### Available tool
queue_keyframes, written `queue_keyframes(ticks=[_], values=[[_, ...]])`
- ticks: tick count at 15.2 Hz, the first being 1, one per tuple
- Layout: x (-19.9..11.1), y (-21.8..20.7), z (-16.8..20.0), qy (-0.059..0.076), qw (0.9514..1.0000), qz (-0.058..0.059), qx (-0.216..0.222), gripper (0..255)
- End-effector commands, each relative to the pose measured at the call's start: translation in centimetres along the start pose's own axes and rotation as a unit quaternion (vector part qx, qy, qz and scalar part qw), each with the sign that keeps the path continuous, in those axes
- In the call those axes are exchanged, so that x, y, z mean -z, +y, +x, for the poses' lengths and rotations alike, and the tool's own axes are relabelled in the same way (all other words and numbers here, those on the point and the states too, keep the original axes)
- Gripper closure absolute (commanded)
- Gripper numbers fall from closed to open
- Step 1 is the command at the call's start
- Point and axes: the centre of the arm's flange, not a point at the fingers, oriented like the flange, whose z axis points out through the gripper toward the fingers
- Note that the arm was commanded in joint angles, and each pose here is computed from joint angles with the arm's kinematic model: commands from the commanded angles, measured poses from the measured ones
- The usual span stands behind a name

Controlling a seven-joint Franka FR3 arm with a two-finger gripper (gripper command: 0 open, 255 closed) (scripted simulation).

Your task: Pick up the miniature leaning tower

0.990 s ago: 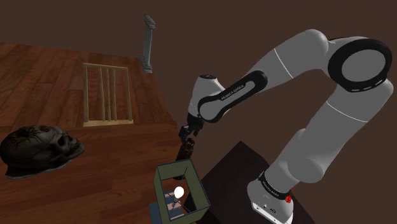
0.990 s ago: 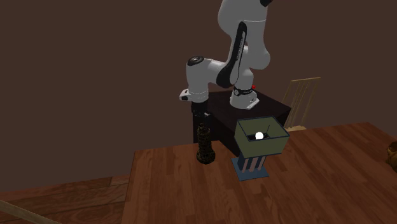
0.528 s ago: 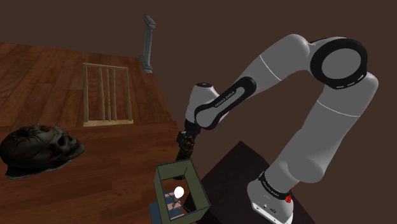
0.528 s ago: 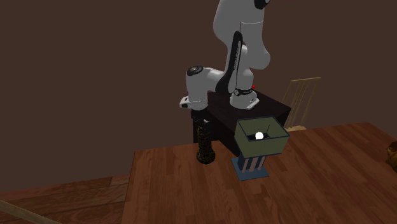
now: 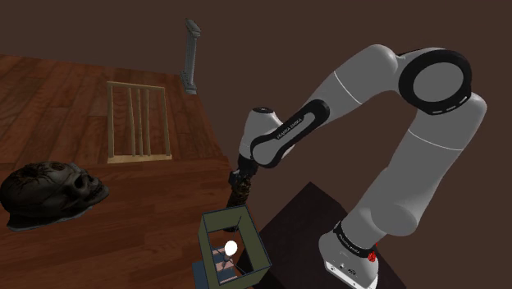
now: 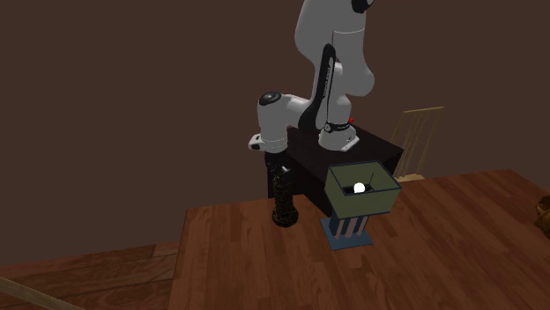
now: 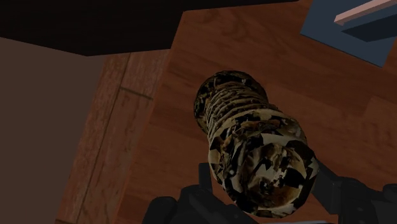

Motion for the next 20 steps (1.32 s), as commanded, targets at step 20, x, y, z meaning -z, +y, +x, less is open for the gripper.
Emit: queue_keyframes(ticks=[20], values=[[7.8, -0.4, -0.6, -0.002, 1.0000, 0.000, 0.000, 255]])
